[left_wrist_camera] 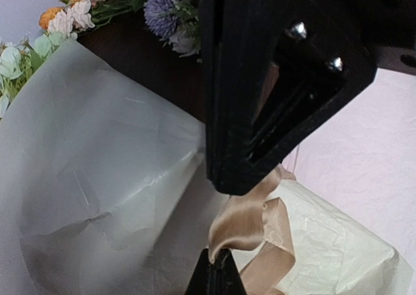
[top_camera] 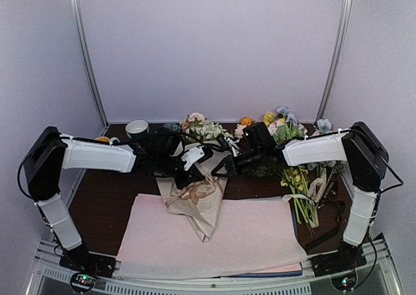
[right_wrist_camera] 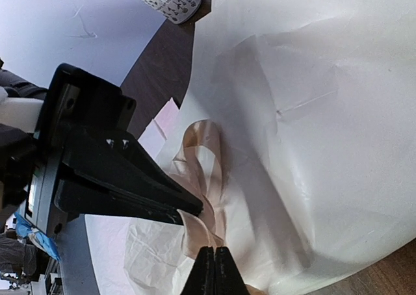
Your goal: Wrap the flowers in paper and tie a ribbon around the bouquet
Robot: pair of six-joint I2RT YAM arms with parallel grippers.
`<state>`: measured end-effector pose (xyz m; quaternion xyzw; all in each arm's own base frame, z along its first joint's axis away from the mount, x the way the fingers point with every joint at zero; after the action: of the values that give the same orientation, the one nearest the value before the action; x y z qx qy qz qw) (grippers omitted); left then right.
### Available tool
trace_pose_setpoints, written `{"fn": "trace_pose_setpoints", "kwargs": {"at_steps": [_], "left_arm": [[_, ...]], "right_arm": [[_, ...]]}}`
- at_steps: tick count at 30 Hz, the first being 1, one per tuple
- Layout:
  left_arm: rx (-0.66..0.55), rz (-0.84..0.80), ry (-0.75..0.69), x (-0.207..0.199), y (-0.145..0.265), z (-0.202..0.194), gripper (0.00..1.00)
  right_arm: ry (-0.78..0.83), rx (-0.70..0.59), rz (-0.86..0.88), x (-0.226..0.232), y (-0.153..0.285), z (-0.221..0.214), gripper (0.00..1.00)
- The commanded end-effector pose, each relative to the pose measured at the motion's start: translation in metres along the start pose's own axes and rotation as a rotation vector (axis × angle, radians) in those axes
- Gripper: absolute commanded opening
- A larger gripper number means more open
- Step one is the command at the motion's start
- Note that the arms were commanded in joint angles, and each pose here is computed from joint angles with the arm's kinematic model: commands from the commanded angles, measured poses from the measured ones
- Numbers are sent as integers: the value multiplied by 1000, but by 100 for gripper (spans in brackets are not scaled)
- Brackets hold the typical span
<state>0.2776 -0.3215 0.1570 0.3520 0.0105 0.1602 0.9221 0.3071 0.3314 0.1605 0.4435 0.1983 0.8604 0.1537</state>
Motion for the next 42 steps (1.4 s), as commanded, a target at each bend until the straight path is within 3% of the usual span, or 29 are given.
{"fn": "trace_pose_setpoints", "kwargs": {"at_steps": [1, 4, 11, 20, 31, 42], "left_arm": [[-6, 48, 46, 16, -11, -1, 0], [1, 48, 70, 18, -15, -6, 0], [-8, 29, 96, 14, -17, -12, 0], [-13, 15, 129, 12, -19, -19, 0], [-34, 11, 152, 12, -17, -20, 0], [-32, 9, 156, 11, -17, -23, 0]], "right_arm": [[-15, -42, -107, -15, -7, 16, 0], [-36, -35, -158, -24, -12, 17, 7], [-23, -135, -273, -17, 15, 21, 33], [-27, -189, -282, -4, 34, -8, 34], [-97, -139, -174, 10, -17, -33, 35], [-117, -78, -227, -3, -39, -35, 36]]}}
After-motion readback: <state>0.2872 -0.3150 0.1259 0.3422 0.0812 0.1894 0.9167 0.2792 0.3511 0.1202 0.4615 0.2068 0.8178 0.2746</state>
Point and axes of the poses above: each gripper's point midway between its finger pads, its own y axis back along the fingers, its own x axis along the line the jaws close on, z = x × y, the point moved 7 cm from there along y, back along the fingers, and after that the axes turned 5 degrees about -y, right-handed, at the moved point
